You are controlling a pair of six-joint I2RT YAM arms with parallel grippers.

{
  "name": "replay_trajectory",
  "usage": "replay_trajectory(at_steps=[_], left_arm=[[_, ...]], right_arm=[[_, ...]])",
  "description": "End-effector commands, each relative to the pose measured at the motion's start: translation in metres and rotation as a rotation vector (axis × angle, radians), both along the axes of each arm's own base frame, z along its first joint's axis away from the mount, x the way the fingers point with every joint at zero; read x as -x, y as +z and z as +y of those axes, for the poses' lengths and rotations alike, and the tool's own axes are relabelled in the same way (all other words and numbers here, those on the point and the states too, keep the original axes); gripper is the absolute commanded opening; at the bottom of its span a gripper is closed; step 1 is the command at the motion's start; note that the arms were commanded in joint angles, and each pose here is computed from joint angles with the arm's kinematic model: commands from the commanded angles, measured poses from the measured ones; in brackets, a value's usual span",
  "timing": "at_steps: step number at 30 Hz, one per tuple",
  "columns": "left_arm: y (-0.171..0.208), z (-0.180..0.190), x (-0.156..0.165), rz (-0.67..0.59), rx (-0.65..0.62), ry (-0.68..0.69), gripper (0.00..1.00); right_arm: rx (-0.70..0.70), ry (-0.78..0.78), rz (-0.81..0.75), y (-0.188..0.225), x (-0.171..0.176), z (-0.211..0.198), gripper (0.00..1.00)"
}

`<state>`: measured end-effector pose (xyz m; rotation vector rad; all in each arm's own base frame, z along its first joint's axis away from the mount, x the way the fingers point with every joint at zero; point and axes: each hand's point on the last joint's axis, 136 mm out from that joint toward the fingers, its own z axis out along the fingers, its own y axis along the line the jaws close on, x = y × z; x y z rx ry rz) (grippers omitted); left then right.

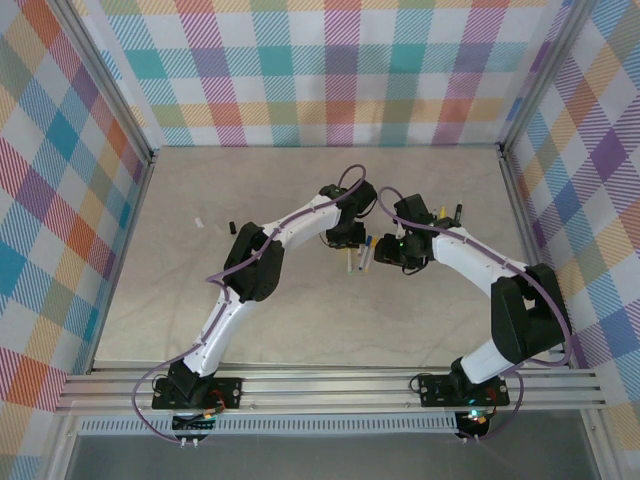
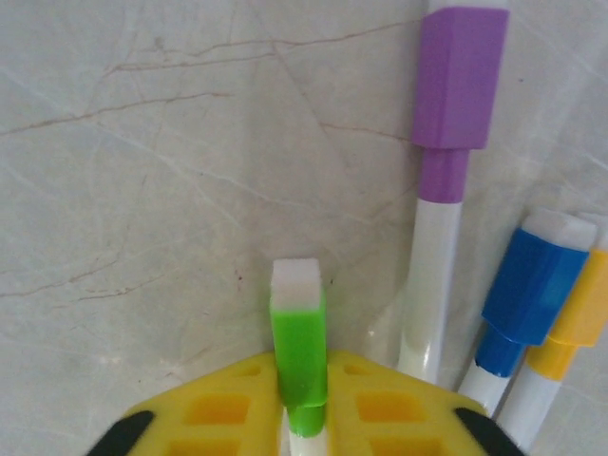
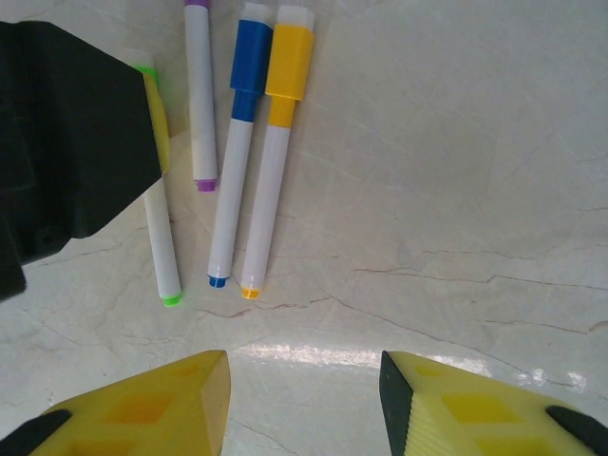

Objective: Open the pen caps

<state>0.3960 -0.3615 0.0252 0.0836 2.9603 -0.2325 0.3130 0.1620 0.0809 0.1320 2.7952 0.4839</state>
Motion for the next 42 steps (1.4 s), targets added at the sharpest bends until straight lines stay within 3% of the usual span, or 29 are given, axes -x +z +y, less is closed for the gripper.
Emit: replay_trajectory(at_steps=[1,4,10,19,23,42], left_arm=[[-0.039,0.017,0.005,0.034,-0.108,0.000,0.07],[-0.037,0.019,0.005,0.035,-0.089,0.004,0.00],[0.005,0.033,-0.009,-0.023,-0.046,0.027,0.00],[0.065,0.024,-0.011,-0.021,0.212,0.051,0.00],[0.074,0.014,-0.005,-0.010,0.294,0.056,0.00],[0.093,0.006,0.007,-0.001,0.373,0.039,0.00]], right_arm=[[-0.039,0.005,-0.002,0.000,-0.002,0.007,0.46],[-0.068,0.016,-0.006,0.002,-0.002,0.012,0.46],[-0.215,0.076,-0.010,0.008,0.002,0.037,0.43],[-0.410,0.183,-0.007,0.013,0.004,0.082,0.43],[-0.425,0.194,0.004,0.008,0.000,0.094,0.43],[-0.494,0.209,0.003,0.006,-0.019,0.119,0.39]])
